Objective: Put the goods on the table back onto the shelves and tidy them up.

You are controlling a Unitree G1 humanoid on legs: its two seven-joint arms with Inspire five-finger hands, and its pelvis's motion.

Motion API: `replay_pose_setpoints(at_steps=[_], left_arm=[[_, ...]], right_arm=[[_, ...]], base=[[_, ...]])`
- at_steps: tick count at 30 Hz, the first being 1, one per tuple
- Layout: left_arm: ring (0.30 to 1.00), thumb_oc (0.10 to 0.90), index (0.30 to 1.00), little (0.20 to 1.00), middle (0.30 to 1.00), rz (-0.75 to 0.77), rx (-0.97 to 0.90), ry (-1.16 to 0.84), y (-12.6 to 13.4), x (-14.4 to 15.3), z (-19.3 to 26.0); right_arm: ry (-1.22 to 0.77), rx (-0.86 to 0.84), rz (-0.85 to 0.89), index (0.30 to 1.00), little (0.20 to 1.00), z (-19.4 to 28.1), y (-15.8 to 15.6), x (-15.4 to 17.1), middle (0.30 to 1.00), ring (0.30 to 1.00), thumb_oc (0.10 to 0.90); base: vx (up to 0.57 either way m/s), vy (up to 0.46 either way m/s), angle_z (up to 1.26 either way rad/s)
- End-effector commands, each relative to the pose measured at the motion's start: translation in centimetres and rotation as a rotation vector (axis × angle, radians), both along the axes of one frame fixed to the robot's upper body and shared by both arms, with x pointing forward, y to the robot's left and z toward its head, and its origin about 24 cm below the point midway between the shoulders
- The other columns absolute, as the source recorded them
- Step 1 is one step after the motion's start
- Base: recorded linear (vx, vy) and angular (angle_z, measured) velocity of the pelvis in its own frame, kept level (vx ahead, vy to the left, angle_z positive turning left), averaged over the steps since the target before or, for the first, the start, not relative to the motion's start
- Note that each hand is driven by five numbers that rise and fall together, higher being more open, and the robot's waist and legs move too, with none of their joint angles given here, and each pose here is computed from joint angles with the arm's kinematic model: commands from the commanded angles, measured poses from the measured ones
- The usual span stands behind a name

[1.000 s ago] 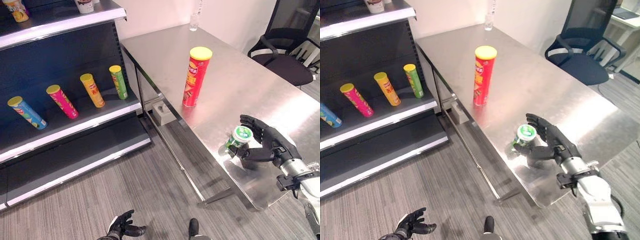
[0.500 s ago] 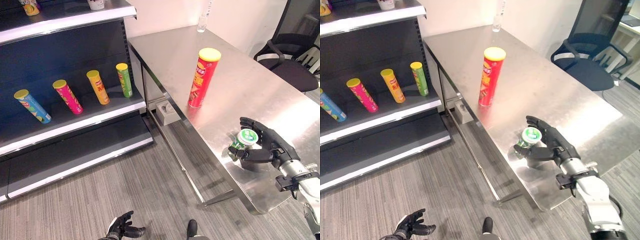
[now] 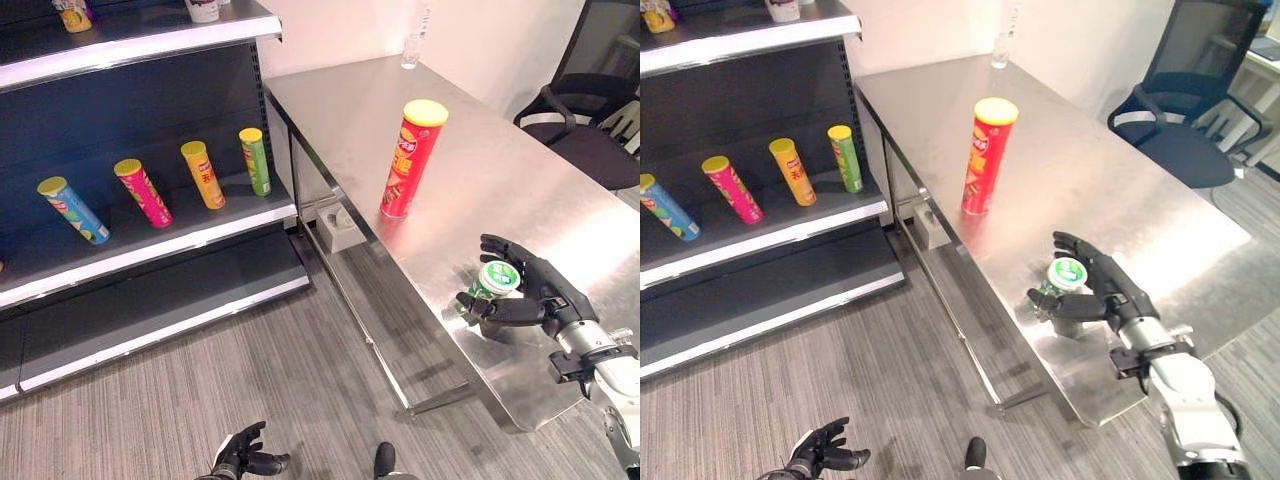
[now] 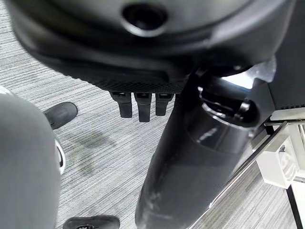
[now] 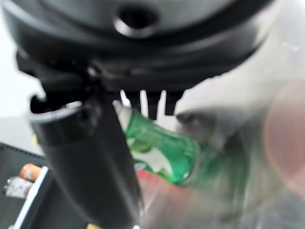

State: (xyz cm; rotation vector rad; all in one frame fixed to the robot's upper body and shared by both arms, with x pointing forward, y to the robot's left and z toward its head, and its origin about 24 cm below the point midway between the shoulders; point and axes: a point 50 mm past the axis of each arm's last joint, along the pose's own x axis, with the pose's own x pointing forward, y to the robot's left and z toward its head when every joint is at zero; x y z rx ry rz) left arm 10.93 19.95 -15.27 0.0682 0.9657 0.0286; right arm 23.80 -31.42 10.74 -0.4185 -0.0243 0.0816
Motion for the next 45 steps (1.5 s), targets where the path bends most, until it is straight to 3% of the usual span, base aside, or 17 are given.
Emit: replay_pose_setpoints(at_steps=[1, 14, 28, 38, 45], left_arm=[[0.9, 0.8, 0.9, 0.9, 0.9, -0.025, 0.052, -0.079, 1.7, 2.1, 1.1], [0.9, 0.8, 0.9, 0.9, 0.9, -0.021, 0.054, -0.089, 1.9, 2.3, 1.2], [0.9, 0.8, 0.9, 0.9, 0.9, -0.029, 0.071, -0.106, 2.3, 2.2, 1.5], [0.9, 0.8, 0.9, 0.9, 0.9, -0.028, 0.076, -0.12, 2.3, 2.1, 1.6], [0.9, 0.8, 0.9, 0.9, 0.9, -0.032, 0.048, -0.139, 1.7, 2.5, 1.7]], right_arm=[[-0.297, -0.004, 0.032, 0.3, 0.3, 5.7, 1.0, 1.7, 0.3, 0.3, 0.4], [-0.325, -0.032, 0.017, 0.3, 0.3, 6.2, 1.0, 1.6, 0.3, 0.3, 0.4], [-0.677, -0.213, 0.149, 0.3, 0.3, 15.5, 3.5, 0.6, 0.3, 0.3, 0.4], [-1.017, -0.181, 0.337, 0.3, 0.3, 20.8, 8.3, -1.5, 0.3, 0.3, 0.4], [-1.08, -0.151, 0.363, 0.3, 0.3, 22.3, 9.2, -1.4, 0.3, 0.3, 0.4]], base=[[0.0, 0.0, 0.0], [0.0, 0.0, 0.0], [-0.02, -0.062, 0.02], [-0.02, -0.083, 0.06], [-0.03, 0.005, 0.21]])
